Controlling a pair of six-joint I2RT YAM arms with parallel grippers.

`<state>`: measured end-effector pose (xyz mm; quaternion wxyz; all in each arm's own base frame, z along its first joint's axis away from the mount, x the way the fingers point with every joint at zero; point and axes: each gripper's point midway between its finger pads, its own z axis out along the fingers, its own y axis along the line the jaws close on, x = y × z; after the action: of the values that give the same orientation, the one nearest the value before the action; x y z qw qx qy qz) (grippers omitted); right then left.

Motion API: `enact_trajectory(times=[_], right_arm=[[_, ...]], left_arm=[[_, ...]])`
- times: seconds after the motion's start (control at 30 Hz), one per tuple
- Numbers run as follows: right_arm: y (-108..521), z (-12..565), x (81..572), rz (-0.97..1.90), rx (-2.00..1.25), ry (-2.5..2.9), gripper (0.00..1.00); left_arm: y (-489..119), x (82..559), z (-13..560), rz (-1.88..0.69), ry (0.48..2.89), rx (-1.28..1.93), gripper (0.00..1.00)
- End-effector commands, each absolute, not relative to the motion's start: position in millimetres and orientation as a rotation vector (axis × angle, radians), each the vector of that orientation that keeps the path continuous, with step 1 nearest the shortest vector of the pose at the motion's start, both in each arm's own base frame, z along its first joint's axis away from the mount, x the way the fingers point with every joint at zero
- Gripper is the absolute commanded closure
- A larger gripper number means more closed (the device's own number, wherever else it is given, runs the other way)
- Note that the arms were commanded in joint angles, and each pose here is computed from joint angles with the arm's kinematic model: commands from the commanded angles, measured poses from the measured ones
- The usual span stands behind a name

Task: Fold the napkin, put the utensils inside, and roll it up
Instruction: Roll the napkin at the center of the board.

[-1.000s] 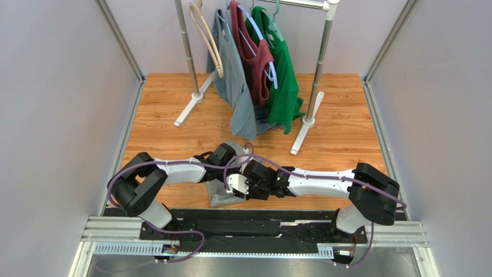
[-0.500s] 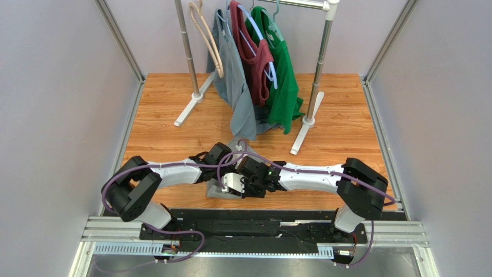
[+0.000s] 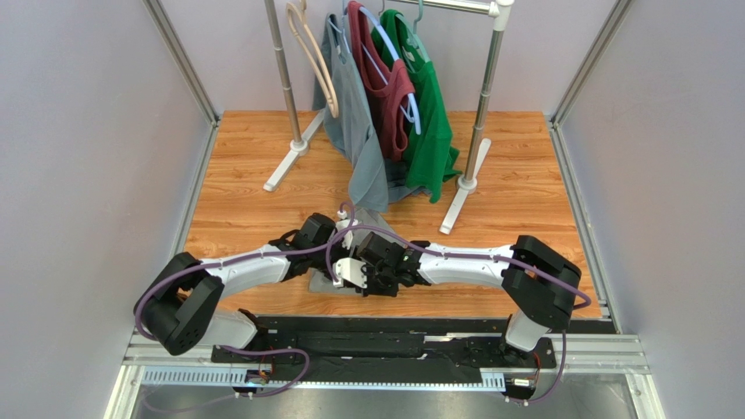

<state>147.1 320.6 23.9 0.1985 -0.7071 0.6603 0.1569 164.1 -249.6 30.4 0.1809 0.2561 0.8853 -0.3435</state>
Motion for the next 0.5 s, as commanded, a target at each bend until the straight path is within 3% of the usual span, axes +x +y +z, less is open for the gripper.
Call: enact_trajectory(times=[0.0, 0.1, 0.13, 0.47], right_arm=[[260.5, -18.8, 132.0, 0.323, -2.040, 2.158, 1.00], [261.6, -17.5, 132.9, 0.334, -2.031, 2.159, 1.00], [261.2, -16.7, 133.7, 0.334, -2.028, 2.159, 1.00], [266.0, -7.9, 130.5, 0.430, -2.020, 2.163, 1.00]], left_arm=[[-254.9, 183.0, 54.0, -0.977, 2.376, 0.689, 0.35], [-246.1, 191.8, 53.0, -0.929, 2.398, 0.623, 0.34], [-243.4, 194.3, 52.2, -0.912, 2.408, 0.603, 0.29], [-186.2, 226.0, 59.0, -0.655, 2.360, 0.228, 0.29]])
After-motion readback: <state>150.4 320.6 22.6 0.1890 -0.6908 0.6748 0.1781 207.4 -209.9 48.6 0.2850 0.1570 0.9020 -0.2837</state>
